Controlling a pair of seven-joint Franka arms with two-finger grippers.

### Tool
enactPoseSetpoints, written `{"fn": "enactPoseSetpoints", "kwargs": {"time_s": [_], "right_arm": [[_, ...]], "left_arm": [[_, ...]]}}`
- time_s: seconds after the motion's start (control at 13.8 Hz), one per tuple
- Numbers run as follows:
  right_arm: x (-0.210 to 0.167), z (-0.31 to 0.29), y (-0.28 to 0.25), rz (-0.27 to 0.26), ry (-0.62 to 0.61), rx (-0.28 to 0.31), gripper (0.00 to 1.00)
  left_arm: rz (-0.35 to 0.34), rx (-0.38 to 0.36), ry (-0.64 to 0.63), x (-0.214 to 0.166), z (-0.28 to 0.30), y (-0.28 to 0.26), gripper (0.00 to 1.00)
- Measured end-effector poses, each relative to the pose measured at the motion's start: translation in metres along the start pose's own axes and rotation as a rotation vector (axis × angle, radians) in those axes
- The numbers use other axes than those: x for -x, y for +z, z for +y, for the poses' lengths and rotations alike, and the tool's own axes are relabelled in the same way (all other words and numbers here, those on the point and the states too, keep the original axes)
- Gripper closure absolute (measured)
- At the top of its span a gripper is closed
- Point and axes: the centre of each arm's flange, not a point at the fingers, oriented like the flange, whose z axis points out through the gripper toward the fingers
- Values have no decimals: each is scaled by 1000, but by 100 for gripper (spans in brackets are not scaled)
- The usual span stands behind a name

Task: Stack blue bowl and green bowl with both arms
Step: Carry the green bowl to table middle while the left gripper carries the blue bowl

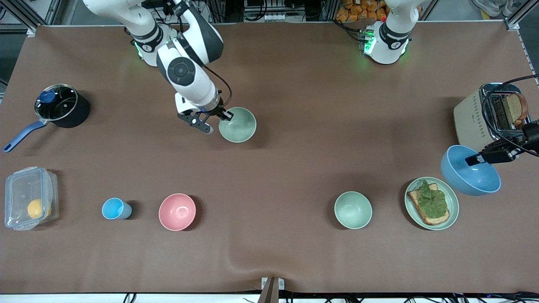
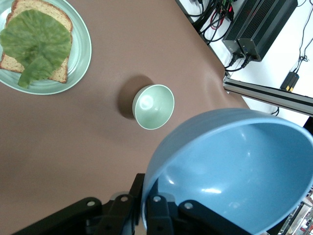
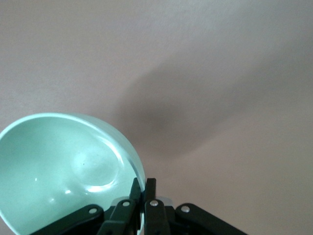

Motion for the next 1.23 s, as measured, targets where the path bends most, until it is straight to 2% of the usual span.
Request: {"fn": "enactPoseSetpoints", "kwargs": {"time_s": [0.29, 0.51, 0.73, 1.09, 1.23], "right_arm": [[44, -13, 41, 38, 35, -65, 96], [58, -19, 67, 50, 44, -91, 96], [60, -21, 87, 55, 42, -98, 96], [60, -21, 98, 54, 43, -92, 95], [59, -20, 100, 54, 44, -89, 78]], "left_arm": [[-9, 20, -5, 1, 2, 1, 94], [-13, 122, -27, 3, 9, -11, 94], [27, 237, -29, 11, 21, -52, 94], [15, 333, -31, 19, 34, -63, 94], [7, 381, -41, 19, 36, -66, 94]]}}
